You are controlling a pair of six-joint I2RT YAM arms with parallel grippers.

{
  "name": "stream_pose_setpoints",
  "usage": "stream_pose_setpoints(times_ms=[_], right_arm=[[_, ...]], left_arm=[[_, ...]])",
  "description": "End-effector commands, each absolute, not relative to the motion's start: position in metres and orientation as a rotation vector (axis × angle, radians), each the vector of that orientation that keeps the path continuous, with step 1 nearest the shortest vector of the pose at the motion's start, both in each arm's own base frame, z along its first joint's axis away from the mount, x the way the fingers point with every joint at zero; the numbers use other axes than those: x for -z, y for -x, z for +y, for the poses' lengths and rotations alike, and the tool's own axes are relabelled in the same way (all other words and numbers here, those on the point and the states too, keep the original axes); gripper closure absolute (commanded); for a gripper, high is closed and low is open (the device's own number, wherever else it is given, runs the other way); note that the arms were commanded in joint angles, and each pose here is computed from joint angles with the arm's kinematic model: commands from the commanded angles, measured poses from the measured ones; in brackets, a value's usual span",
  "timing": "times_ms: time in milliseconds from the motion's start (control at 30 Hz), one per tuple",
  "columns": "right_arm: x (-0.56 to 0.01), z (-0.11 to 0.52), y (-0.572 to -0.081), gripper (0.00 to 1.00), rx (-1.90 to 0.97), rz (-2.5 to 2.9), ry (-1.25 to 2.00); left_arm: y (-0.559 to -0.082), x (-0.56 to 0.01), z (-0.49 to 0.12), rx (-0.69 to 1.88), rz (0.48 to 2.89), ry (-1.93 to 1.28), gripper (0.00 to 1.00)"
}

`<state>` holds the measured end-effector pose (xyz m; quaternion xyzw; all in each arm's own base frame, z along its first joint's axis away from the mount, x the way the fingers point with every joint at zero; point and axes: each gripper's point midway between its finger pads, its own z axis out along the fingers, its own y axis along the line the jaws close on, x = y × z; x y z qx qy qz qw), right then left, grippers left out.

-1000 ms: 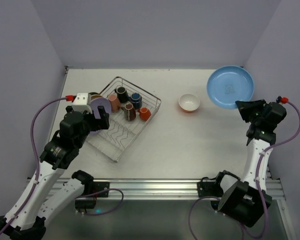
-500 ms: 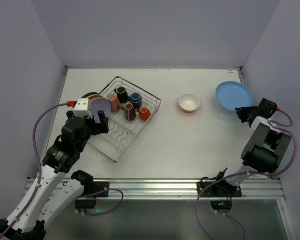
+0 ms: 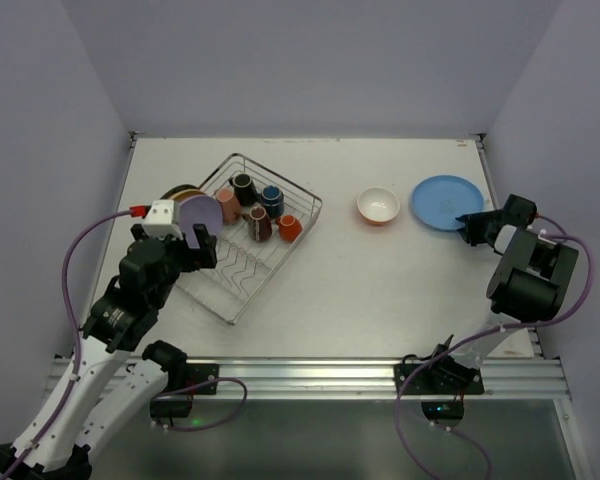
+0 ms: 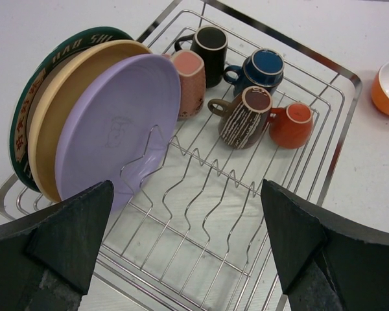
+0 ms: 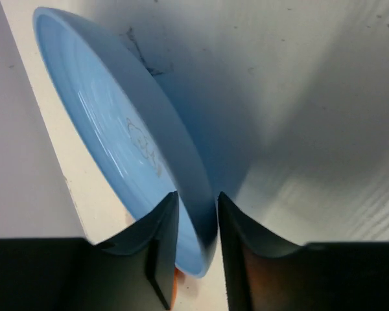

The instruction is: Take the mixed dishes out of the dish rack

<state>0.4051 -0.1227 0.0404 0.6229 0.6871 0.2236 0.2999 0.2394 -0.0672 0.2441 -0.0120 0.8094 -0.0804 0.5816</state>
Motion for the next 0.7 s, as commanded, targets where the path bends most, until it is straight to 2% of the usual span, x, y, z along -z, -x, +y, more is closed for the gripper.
stream_pose_setpoints(times_ms=[0,133,233,300,333,367,500,633,667], right_arm=[[-0.058,-0.133,-0.422,0.64,-0.542,1.831,-1.554],[-0.064,-0.123,-0.424,0.48,-0.58,1.844,-1.532],[-0.074,-0.113,-0.425,0.41,-0.629,1.852,-1.508],[-0.07,-0.112,-0.412,0.22,-0.586,1.877,-1.553],[-0.077,-0.114,-0.408,0.07,-0.553,1.872,-1.54],[-0.076,-0.12,-0.402,0.01,-0.49,1.864,-1.548],[-0.087,-0.129,-0.381,0.01,-0.356,1.869,-1.602],[-0.11,-0.094,-0.371,0.01,-0.596,1.786,-1.532],[-0.135,-0.083,-0.369,0.01,-0.634,1.748,-1.451]], left_arm=[[-0.245,-0.256,-0.058,0.15,1.837,0.072,0.0],[-0.246,-0.255,-0.046,0.081,1.866,0.142,0.0],[-0.245,-0.274,-0.034,0.04,1.84,0.217,0.0],[-0.243,-0.293,-0.03,0.047,1.801,0.252,0.0],[-0.243,-0.299,-0.029,0.051,1.788,0.264,0.0],[-0.244,-0.305,-0.028,0.054,1.776,0.272,0.0],[-0.257,-0.321,-0.028,-0.017,1.783,0.232,0.0],[-0.274,-0.322,-0.03,-0.149,1.864,0.093,0.0],[-0.282,-0.313,-0.033,-0.193,1.914,0.058,0.0]])
